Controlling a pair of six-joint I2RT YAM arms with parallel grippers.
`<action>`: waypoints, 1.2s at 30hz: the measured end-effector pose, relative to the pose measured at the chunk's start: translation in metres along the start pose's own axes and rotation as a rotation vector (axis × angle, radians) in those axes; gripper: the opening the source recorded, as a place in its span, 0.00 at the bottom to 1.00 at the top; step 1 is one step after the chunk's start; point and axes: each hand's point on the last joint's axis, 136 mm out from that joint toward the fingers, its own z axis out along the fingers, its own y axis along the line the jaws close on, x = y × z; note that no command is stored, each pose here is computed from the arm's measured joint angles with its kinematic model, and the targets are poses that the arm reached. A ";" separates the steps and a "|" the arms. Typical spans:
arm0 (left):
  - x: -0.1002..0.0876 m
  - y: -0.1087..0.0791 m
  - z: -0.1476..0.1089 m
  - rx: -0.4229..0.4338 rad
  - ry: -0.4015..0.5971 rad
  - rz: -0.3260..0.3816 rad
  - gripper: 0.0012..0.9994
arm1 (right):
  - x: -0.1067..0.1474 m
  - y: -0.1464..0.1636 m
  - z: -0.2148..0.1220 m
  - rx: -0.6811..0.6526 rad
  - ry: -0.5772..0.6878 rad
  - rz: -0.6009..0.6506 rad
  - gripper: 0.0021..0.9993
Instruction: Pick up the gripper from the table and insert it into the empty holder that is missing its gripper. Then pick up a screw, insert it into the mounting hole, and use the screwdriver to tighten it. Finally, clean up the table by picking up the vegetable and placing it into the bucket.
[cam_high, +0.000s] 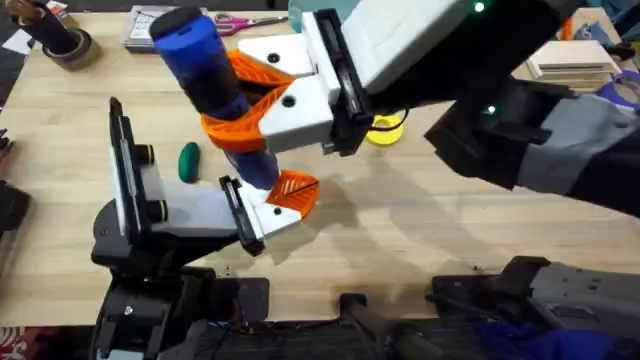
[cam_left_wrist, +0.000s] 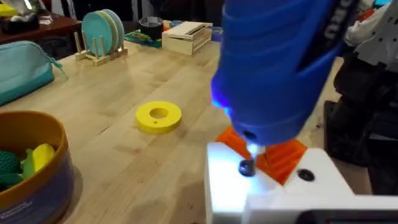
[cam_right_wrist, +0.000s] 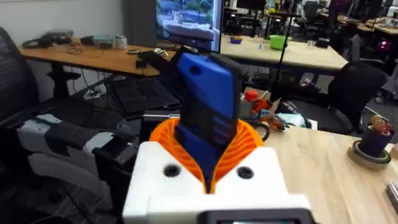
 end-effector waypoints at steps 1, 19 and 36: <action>0.000 0.000 0.000 0.000 0.000 0.000 0.01 | 0.000 0.000 0.000 0.000 -0.001 -0.002 0.02; 0.000 0.000 0.000 -0.002 0.000 0.001 0.01 | -0.011 0.002 -0.001 -0.004 -0.041 -0.069 0.02; 0.000 0.000 0.000 -0.002 0.000 0.001 0.01 | -0.017 0.002 -0.001 -0.003 -0.063 -0.072 0.02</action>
